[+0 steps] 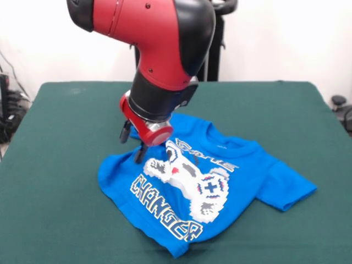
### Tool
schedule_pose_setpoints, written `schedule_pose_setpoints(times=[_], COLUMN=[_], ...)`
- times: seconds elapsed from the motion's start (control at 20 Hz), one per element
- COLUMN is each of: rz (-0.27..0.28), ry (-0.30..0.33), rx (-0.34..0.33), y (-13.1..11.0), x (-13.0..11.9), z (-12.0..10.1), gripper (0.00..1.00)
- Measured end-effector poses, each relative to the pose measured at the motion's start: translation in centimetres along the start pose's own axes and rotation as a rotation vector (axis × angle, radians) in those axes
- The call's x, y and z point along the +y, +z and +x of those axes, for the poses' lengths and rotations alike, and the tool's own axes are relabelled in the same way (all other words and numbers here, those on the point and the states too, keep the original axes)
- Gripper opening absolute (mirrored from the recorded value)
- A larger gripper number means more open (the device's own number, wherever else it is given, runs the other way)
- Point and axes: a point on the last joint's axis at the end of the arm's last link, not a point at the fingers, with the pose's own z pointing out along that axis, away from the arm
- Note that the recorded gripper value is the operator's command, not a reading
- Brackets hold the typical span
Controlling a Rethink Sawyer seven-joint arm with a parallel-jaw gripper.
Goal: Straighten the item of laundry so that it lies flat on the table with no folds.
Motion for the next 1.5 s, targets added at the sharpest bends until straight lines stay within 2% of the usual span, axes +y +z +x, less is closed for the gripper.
schedule_pose_setpoints(times=[0.55,0.95,1.35,1.4,1.5], rz=[-0.050,-0.037,-0.038,-0.036,-0.035], ry=[-0.055,-0.072,-0.070,-0.077,-0.077], rx=[-0.064,-0.081,-0.099,-0.103,-0.103], y=[2.4,4.3,4.3,4.4,4.4], x=[0.0,-0.8,-1.3,-1.4,-1.6], z=[0.7,1.3,0.8,0.7,0.6], gripper=[1.00,1.00,1.00,0.00,0.00])
